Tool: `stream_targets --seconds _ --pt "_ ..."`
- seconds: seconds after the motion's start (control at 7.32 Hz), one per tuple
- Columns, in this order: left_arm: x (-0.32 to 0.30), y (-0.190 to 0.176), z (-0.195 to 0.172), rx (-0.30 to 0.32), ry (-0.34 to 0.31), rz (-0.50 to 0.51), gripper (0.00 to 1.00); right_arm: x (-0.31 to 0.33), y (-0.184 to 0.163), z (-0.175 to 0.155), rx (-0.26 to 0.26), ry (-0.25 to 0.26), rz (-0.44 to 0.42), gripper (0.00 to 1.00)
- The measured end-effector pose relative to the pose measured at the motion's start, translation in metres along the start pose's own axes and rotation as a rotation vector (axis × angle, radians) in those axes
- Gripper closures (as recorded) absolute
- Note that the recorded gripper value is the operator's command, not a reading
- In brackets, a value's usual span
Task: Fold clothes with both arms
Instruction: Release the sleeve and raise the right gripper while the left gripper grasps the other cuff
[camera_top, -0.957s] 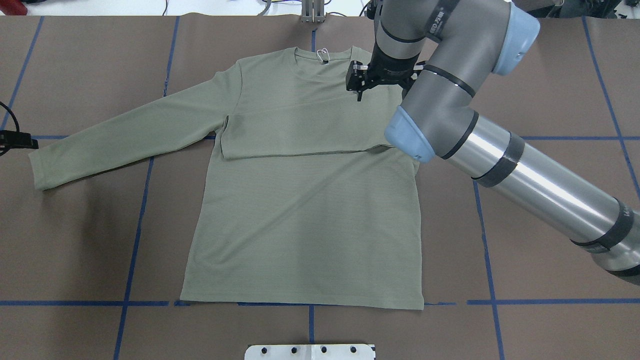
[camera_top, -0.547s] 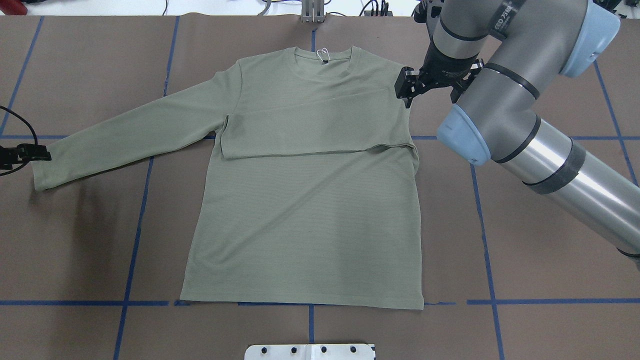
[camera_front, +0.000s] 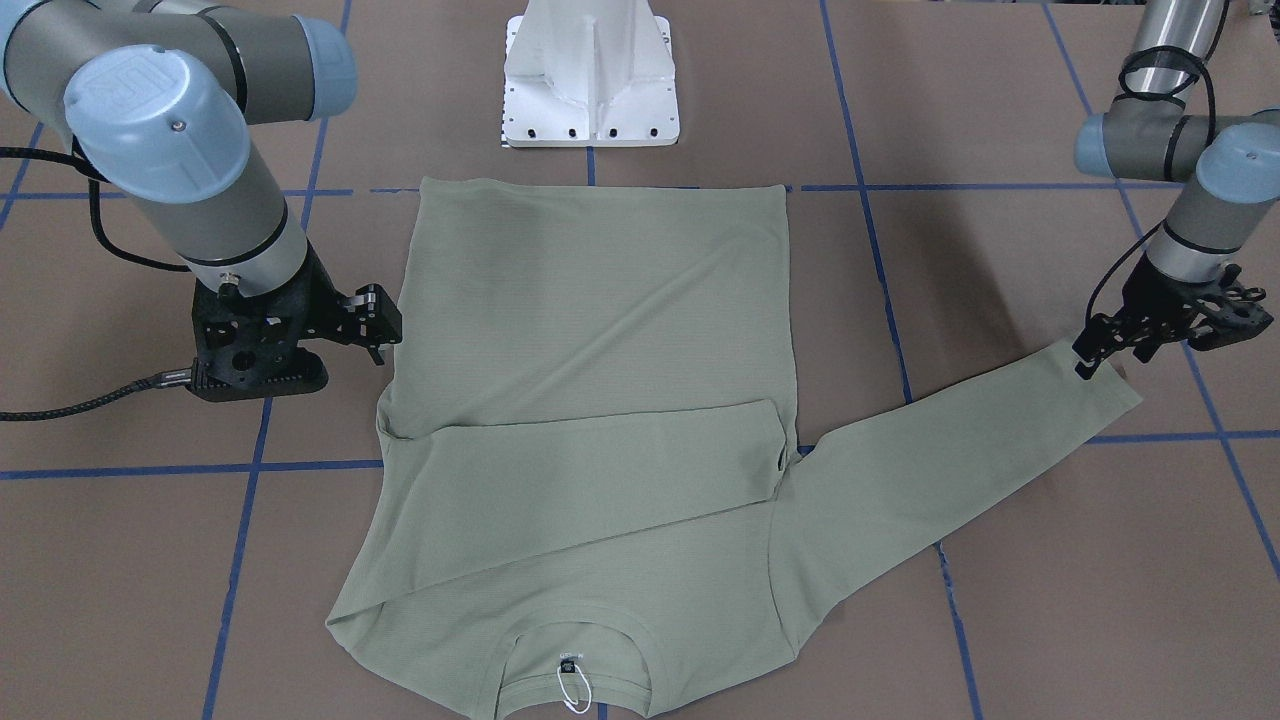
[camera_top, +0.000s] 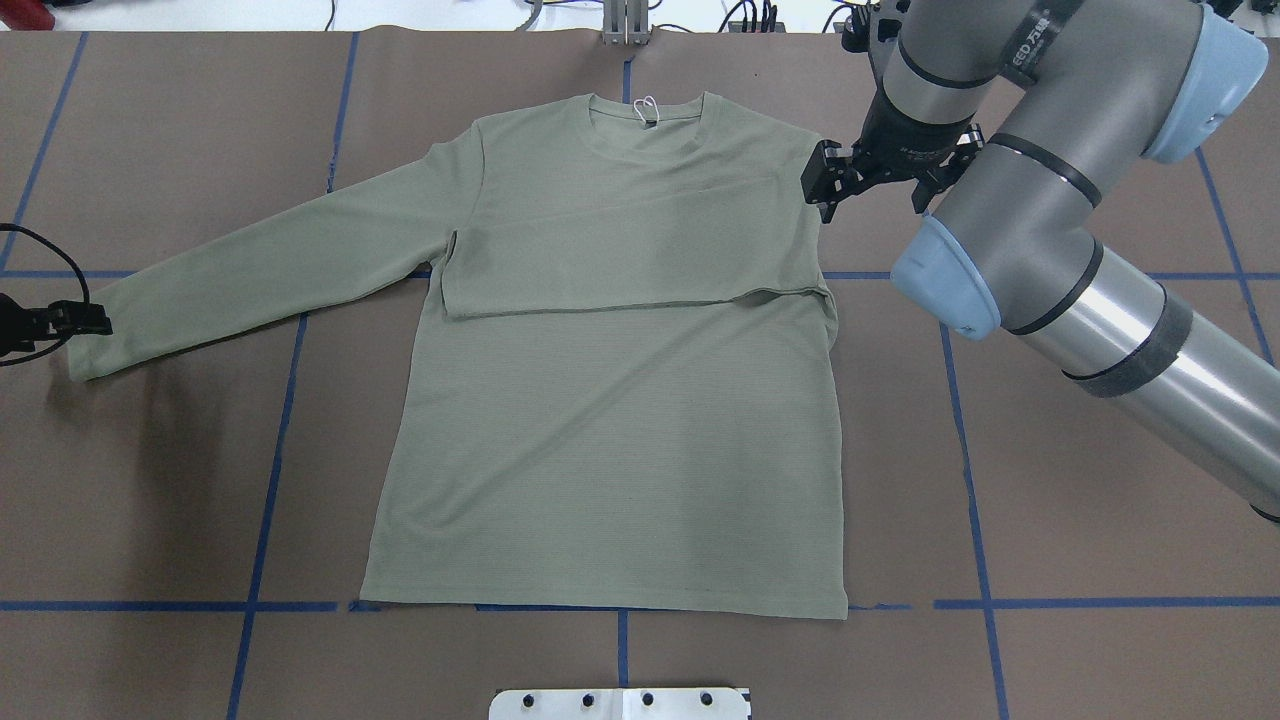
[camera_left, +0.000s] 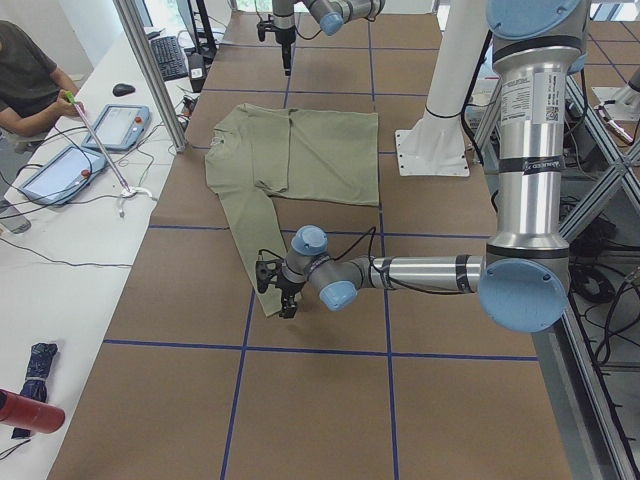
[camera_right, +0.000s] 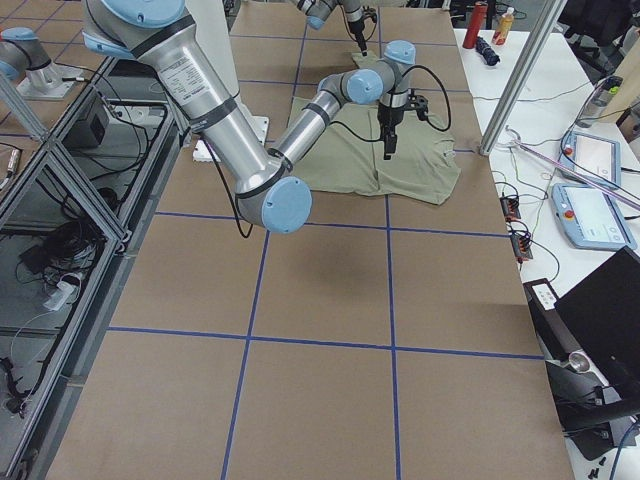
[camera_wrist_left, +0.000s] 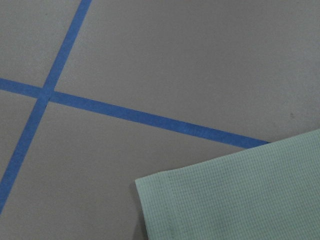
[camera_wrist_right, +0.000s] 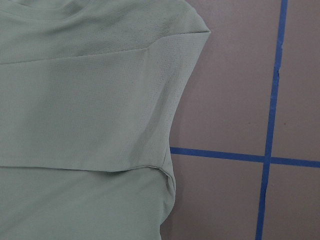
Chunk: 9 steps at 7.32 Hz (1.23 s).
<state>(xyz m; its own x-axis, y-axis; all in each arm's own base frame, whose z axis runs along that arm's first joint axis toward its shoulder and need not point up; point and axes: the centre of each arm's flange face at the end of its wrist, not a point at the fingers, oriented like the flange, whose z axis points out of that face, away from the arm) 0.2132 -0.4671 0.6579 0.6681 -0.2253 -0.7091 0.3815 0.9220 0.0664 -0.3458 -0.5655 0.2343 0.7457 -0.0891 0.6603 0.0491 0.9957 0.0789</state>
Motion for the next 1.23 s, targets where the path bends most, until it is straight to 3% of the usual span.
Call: stream_targets --seconds 0.27,0.68,0.82,1.23 --pt "0.003 0.005 0.004 -0.011 -0.001 0.009 0.3 0.0 0.0 0.0 0.001 -0.001 -0.001 0.0" --pt "0.003 0.007 0.003 -0.014 0.001 0.007 0.96 -0.001 0.001 -0.003 0.004 -0.005 -0.004 0.0" --pt "0.004 0.007 0.002 -0.013 0.001 0.008 1.0 -0.002 0.002 -0.004 0.005 -0.006 -0.005 0.0" --pt "0.01 0.006 -0.007 -0.007 0.011 0.018 1.0 -0.002 0.002 -0.005 0.006 -0.008 -0.006 0.0"
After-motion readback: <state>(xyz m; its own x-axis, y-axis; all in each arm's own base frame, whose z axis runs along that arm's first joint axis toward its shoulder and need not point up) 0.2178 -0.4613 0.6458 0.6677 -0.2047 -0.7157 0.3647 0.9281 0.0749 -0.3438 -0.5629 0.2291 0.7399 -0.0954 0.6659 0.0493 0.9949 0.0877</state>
